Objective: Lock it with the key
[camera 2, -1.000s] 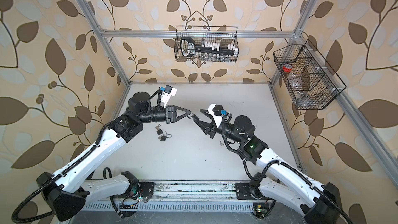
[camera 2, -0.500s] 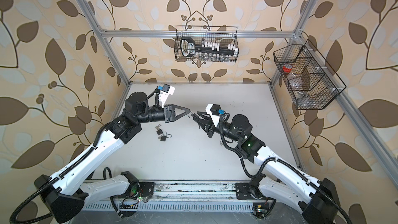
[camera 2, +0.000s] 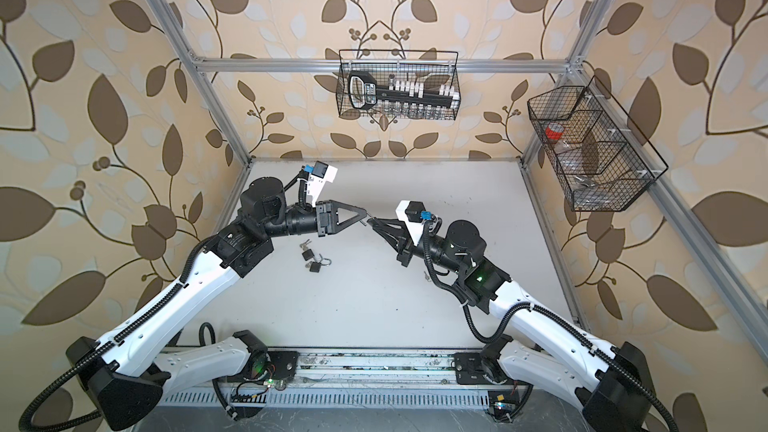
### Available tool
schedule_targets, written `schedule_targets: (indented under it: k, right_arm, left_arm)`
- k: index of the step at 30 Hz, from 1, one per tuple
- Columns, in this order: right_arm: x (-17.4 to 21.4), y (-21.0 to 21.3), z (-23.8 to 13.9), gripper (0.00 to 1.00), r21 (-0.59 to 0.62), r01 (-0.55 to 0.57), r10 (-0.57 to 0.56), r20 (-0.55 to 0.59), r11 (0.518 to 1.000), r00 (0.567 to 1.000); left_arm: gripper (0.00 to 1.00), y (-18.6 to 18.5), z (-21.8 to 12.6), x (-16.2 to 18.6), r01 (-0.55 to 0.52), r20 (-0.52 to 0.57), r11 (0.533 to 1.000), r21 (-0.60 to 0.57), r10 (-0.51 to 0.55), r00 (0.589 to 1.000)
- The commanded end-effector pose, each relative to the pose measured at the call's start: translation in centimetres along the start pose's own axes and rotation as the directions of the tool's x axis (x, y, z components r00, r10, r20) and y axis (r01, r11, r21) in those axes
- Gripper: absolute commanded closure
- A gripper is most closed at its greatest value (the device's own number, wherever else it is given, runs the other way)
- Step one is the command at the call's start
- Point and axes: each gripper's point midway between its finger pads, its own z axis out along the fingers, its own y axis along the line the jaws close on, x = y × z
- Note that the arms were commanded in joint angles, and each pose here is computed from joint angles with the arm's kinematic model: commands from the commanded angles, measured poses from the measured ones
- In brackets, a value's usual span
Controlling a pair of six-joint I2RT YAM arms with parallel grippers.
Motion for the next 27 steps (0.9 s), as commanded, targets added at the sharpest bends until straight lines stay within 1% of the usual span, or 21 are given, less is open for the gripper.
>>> schedule_targets:
  k: [1,2,5,7,10,13,19,23,27]
  right_arm:
    - [-1.0,0.6,-0.5,0.99,-0.022,-0.017,0.018,0.031,1.000,0.999]
    - [-1.3,0.6,-0.7,1.00,-0.019,-0.019,0.020,0.036,1.000,0.999]
    - [-2.1,0.5,-1.1,1.00,-0.004,-0.033,0.034,0.051,0.999,0.998]
    - [-2.6,0.8,-1.2,1.00,-0.022,-0.038,0.039,0.057,0.999,0.998]
    - [-3.7,1.8,-1.0,1.00,-0.084,-0.065,0.071,0.068,0.994,0.995]
    - [-4.2,3.2,-0.3,1.00,-0.179,-0.117,0.122,0.018,0.977,0.992]
    - [-5.6,3.6,-0.2,1.00,-0.248,-0.213,0.219,-0.005,0.945,0.976]
    - [-6.5,3.5,-0.4,1.00,-0.292,-0.327,0.327,-0.049,0.899,0.944]
    - [-8.0,4.1,-1.3,1.00,-0.329,-0.331,0.342,-0.024,0.884,0.939]
  left_arm:
    - [1.00,-2.6,-0.9,-1.1,-0.096,0.064,0.993,0.062,0.092,0.994]
    - [1.00,-2.7,-1.0,-1.1,-0.103,0.068,0.993,0.064,0.098,0.993]
    - [1.00,-2.9,-1.3,-1.3,-0.124,0.094,0.990,0.068,0.117,0.989]
    - [1.00,-3.0,-1.3,-1.3,-0.135,0.096,0.989,0.067,0.128,0.987]
    - [1.00,-3.1,-1.2,-1.5,-0.158,0.089,0.985,0.069,0.152,0.984]
    - [1.00,-3.5,-1.1,-1.6,-0.188,0.073,0.979,0.074,0.182,0.980]
    - [1.00,-4.6,-1.7,-1.1,-0.288,0.041,0.954,0.080,0.286,0.957]
    - [1.00,-5.4,-2.0,-1.3,-0.332,0.042,0.939,0.087,0.330,0.943]
    - [1.00,-6.3,-2.1,-1.6,-0.358,0.041,0.927,0.114,0.356,0.934]
